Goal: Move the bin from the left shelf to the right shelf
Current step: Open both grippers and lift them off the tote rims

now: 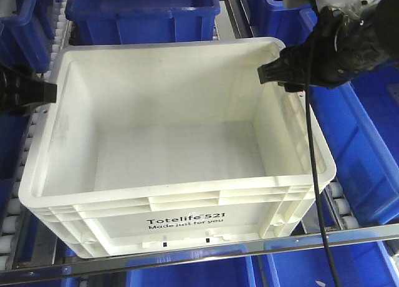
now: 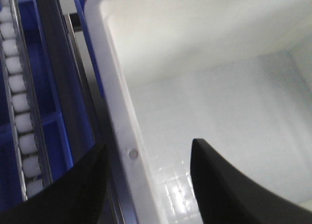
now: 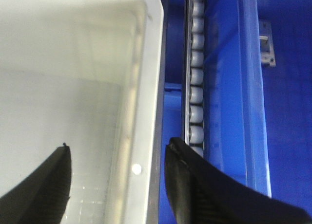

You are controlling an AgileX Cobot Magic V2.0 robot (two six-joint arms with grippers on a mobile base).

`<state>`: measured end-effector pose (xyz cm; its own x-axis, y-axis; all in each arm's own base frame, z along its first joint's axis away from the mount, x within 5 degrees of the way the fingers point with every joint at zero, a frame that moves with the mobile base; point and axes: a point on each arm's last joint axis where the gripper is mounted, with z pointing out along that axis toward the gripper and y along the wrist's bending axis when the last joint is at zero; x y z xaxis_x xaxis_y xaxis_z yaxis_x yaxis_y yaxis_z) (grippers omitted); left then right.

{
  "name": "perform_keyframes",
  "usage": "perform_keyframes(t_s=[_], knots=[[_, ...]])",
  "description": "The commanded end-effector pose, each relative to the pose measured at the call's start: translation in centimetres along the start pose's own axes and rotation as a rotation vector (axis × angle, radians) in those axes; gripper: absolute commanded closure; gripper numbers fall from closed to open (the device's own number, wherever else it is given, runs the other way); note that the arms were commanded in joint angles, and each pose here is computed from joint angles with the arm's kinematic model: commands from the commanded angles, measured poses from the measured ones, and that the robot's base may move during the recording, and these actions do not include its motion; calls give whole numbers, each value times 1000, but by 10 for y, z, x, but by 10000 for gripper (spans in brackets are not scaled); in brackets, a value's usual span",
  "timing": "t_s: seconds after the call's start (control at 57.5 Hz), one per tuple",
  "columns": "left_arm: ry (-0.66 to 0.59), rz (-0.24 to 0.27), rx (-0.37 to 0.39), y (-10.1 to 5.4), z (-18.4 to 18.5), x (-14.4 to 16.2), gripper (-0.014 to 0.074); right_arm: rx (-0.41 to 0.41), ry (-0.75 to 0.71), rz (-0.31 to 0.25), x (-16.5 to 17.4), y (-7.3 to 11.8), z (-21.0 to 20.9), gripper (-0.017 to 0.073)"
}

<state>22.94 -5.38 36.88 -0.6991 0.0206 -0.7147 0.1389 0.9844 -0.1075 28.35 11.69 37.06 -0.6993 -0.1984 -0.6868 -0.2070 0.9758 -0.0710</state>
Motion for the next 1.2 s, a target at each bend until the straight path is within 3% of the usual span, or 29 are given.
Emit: perform_keyframes(t_s=[0.0, 0.087, 0.191, 0.261, 0.418, 0.574, 1.009, 1.097, 1.184], knots=[[-88, 3, 18, -2, -7, -3, 224, -2, -111, 26, 0, -15, -14, 152], [-80, 8, 18, -1, -4, 4, 224, -8, -138, 80, 12, -30, -17, 152], [-102, 8, 20, 0, -5, 9, 224, -27, -200, 98, 24, -42, -28, 152], [-132, 2, 29, 0, -10, 11, 224, -41, -238, 89, 31, -46, -37, 152], [-232, 2, 42, 0, -32, 18, 224, -75, -341, 7, 52, -44, -56, 152], [-325, 3, 55, 3, -54, 35, 224, -101, -466, 37, 76, -44, -74, 152], [-627, 12, 92, 14, -106, 118, 224, -106, -680, 52, 165, -46, -113, 152], [-682, 51, 87, 17, -112, 138, 224, -107, -735, 58, 187, -46, -117, 152], [-715, 54, 114, 18, -111, 161, 224, -108, -775, 61, 209, -46, -117, 152]])
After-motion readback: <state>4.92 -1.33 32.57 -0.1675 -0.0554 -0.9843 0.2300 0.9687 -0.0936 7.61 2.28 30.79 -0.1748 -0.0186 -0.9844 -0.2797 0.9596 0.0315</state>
